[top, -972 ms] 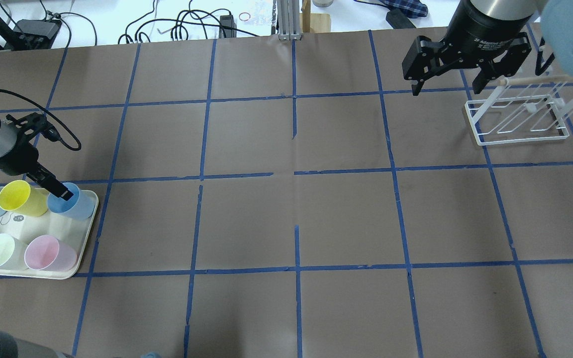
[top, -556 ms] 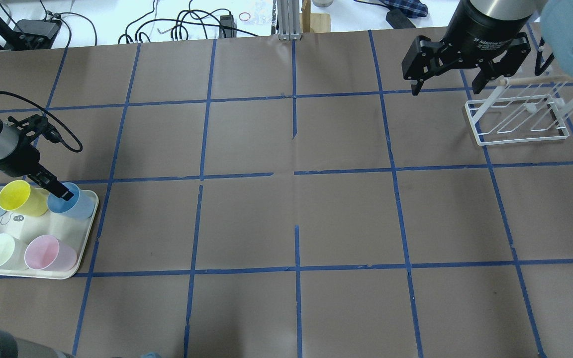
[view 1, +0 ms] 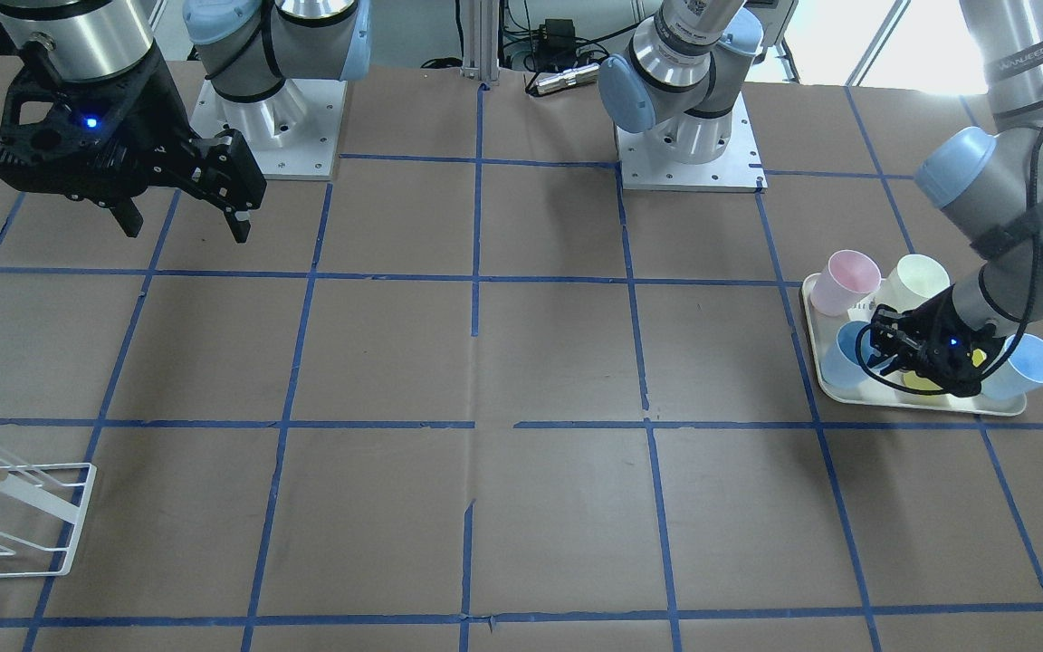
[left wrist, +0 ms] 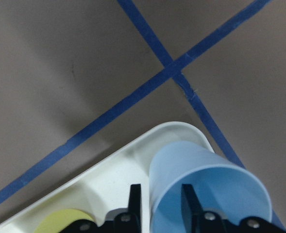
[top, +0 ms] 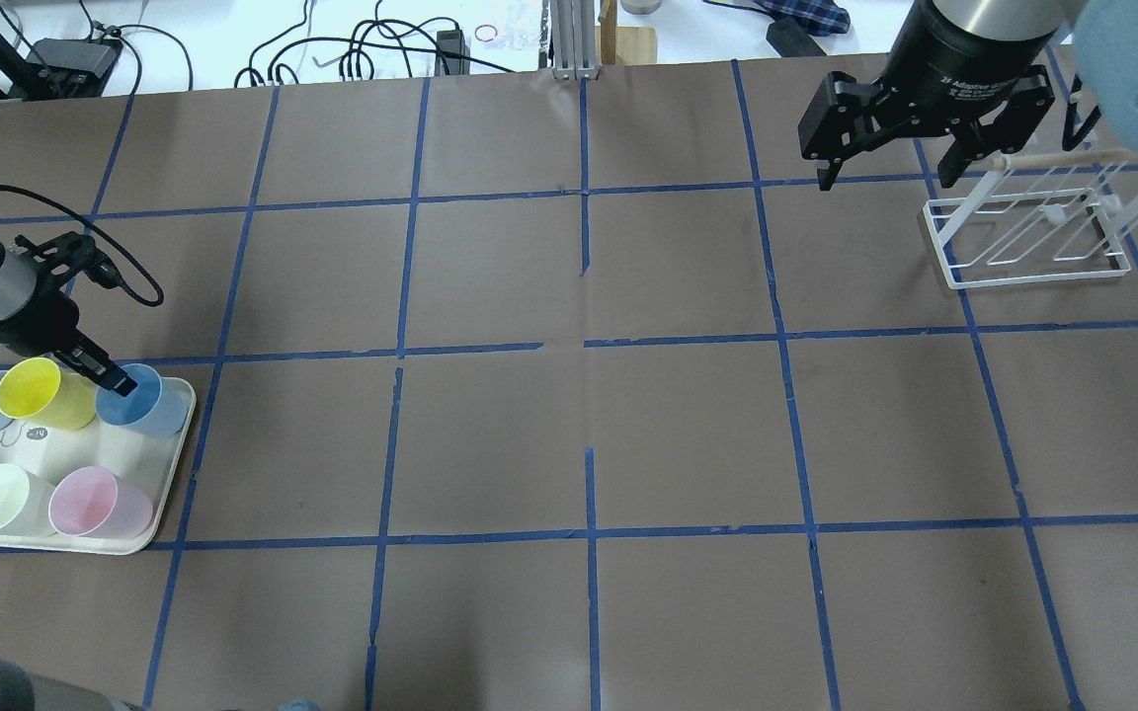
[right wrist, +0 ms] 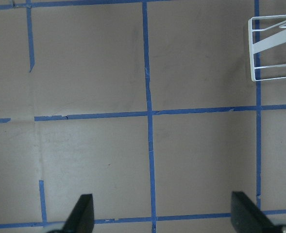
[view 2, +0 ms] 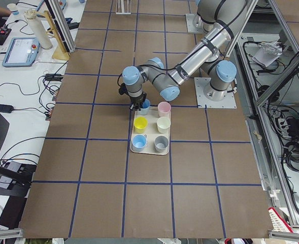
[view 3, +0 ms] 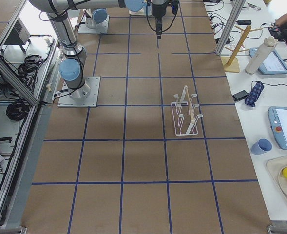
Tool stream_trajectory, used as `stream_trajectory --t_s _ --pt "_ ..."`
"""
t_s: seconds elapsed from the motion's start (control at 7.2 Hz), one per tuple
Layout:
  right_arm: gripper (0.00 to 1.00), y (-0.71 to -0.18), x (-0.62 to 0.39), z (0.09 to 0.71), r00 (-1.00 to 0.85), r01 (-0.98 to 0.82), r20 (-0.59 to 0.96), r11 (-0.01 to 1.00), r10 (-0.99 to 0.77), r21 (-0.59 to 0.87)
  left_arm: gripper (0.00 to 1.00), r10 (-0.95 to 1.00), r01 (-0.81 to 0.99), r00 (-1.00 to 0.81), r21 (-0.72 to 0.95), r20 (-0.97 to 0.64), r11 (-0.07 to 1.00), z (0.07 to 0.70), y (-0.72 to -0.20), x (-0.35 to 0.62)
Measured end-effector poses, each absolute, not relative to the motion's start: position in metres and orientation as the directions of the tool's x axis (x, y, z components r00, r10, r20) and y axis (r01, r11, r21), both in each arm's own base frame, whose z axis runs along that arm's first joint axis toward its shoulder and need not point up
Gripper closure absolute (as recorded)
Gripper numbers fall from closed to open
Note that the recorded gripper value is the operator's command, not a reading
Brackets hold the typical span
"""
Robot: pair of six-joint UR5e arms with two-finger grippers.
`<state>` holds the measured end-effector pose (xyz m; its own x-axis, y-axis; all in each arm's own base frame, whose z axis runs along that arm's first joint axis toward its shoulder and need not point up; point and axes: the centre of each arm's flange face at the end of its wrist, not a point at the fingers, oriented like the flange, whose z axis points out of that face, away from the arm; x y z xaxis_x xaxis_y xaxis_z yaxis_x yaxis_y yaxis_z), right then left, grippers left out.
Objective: Transfer IKEA cup to right arm and place on rack
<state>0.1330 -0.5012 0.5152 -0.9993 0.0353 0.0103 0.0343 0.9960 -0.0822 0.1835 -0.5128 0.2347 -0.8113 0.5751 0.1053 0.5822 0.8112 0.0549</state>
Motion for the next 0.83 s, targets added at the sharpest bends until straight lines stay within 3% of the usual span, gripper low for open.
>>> stream_trajectory --t_s 0.56,0.83 --pt "0.0 -0.501 0.132 0.517 -0.999 0.035 0.01 0.996 0.036 -0.084 0.99 0.58 0.583 -0.812 0.044 0.06 0.811 0.288 -0.517 0.185" --pt "0.0 -0.502 0.129 0.519 -0.999 0.041 0.011 0.996 0.042 -0.084 1.0 0.579 0.583 -0.805 -0.014 0.13 0.812 0.337 -0.511 0.165"
